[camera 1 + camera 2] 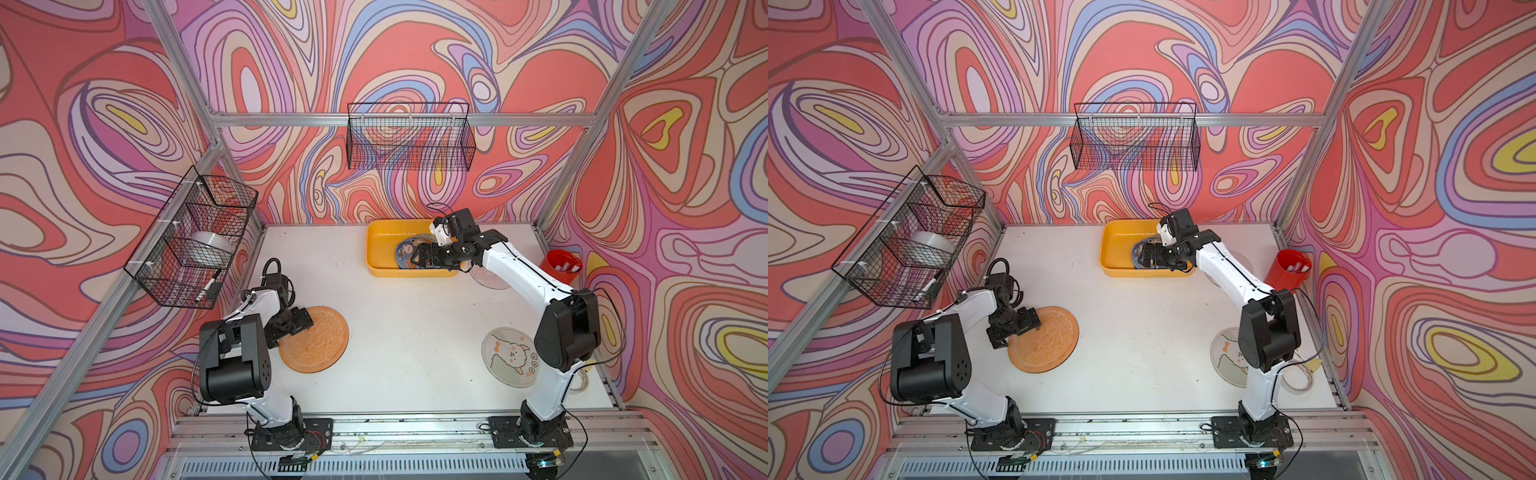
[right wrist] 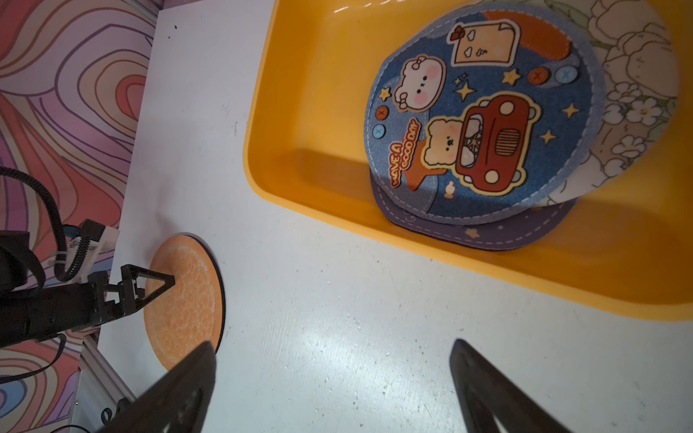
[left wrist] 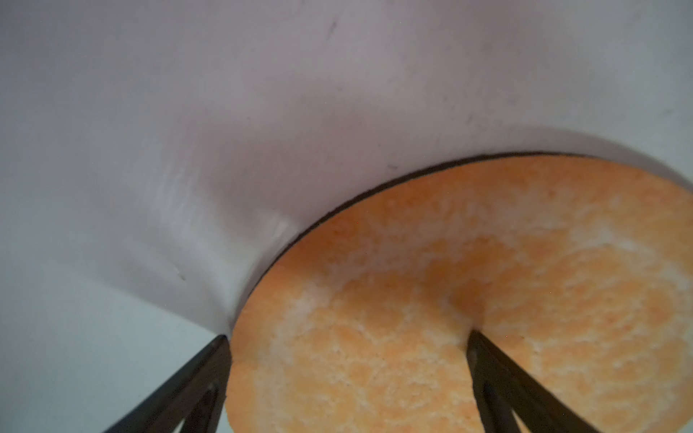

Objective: Put the coasters into the storage box
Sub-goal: Move the coaster to the center of the board.

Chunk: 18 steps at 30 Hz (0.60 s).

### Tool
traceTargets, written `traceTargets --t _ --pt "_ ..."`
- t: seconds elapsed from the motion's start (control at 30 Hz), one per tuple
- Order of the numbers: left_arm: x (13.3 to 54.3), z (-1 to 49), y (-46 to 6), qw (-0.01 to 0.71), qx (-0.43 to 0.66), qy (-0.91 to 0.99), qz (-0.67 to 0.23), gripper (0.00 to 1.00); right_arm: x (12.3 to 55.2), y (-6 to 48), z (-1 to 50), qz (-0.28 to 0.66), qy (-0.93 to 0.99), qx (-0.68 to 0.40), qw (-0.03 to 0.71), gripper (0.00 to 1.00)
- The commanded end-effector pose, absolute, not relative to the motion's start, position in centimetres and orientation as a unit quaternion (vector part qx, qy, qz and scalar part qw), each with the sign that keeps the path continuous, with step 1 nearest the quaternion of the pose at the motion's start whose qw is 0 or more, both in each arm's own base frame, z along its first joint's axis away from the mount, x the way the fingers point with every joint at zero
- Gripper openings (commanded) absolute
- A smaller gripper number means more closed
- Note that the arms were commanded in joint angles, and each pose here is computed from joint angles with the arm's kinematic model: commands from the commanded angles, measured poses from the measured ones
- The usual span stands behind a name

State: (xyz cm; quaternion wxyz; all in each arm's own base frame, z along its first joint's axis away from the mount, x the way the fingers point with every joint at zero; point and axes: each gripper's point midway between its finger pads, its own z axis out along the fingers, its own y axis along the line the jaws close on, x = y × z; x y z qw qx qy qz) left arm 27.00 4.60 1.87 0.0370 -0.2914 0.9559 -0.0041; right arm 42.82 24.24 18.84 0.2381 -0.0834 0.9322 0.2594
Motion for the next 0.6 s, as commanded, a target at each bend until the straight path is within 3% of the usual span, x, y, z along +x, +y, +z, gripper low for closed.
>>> traceTargets --t 0.0,0.57 --pt "26.1 0.6 -0.3 -0.005 -0.259 0.963 -0.069 0.98 42.3 24.4 19.9 0.266 0.927 -0.084 0.251 0.98" --pt "25.6 2.0 -5.6 -0.001 -0.208 0.972 -0.108 0.99 41.3 24.9 19.3 0.270 0.927 -0.083 0.246 0.98"
